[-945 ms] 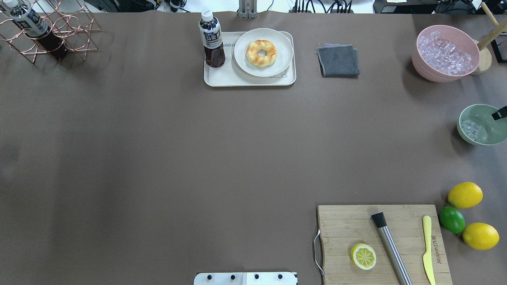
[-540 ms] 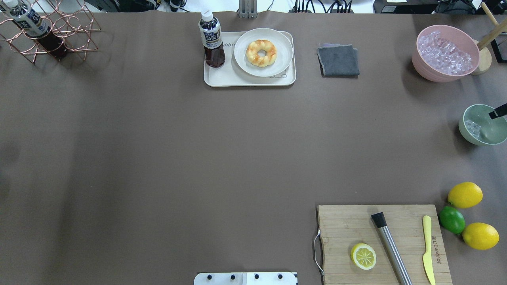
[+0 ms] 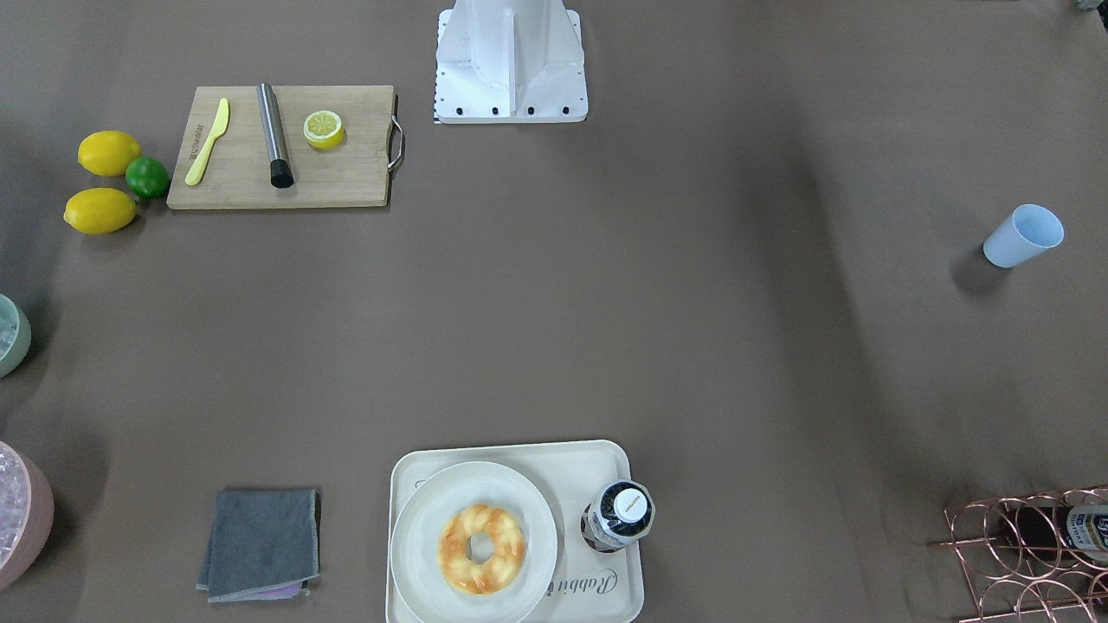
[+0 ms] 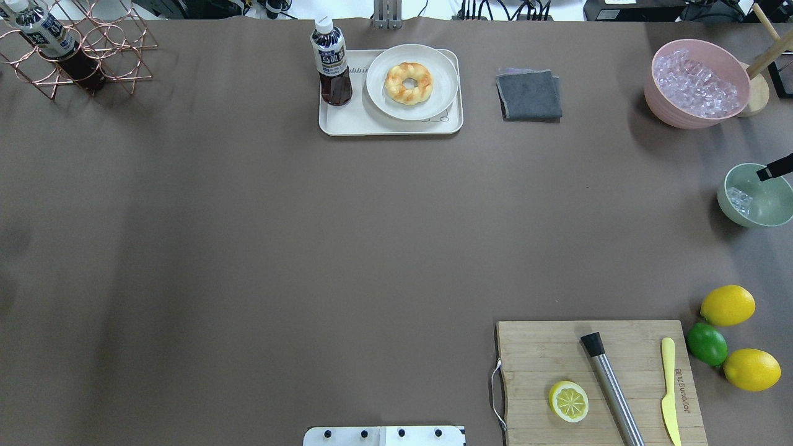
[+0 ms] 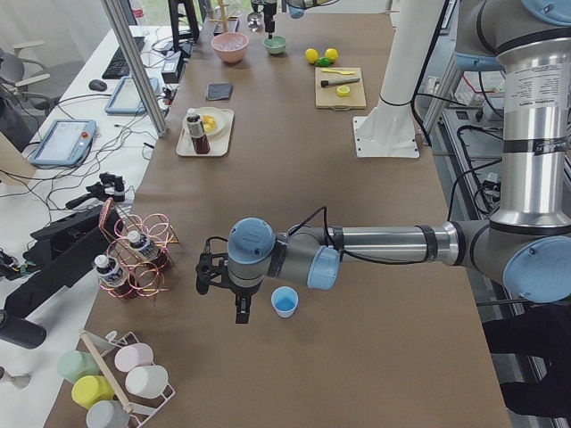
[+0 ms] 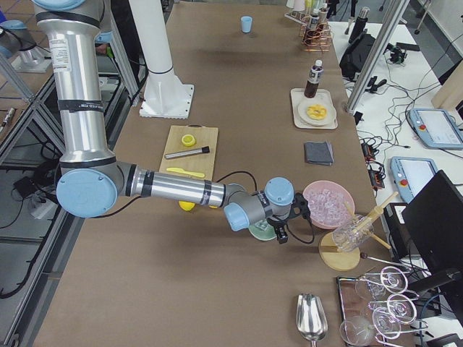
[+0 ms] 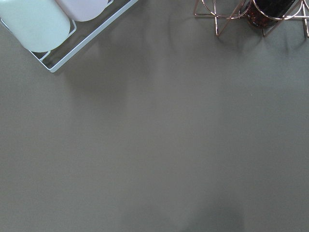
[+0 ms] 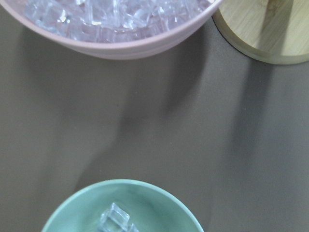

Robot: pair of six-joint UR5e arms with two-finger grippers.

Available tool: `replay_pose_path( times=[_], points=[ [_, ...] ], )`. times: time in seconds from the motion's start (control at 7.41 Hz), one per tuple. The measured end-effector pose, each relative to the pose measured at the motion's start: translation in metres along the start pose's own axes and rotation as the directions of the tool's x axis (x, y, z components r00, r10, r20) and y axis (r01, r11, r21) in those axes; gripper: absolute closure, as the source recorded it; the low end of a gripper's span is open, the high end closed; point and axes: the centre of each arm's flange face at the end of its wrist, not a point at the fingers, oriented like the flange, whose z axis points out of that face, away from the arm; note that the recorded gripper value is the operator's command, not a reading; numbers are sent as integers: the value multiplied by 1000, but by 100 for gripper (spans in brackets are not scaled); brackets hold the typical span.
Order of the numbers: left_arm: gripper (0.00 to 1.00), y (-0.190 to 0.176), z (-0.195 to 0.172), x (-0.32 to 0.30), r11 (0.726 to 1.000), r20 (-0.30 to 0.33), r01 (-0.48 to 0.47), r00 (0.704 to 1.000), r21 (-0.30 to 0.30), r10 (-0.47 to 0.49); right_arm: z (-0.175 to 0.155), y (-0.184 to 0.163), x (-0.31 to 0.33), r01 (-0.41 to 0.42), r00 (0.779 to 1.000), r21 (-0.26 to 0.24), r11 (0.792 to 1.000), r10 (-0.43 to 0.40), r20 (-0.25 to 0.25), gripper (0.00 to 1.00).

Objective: Pour ice into bowl

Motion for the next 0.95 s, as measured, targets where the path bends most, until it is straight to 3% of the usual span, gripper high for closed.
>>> replay_pose_path(
  times=[0.41, 0.95],
  points=[
    [3, 2, -1, 0, 1000, 2, 1, 1000, 2, -1, -42, -28, -22, -71, 997, 23, 997, 72, -32, 1],
    [3, -2, -2, 5, 1000, 0, -9, 1000, 6, 9, -146, -50, -68, -212, 971, 17, 977, 212, -109, 1]
  ],
)
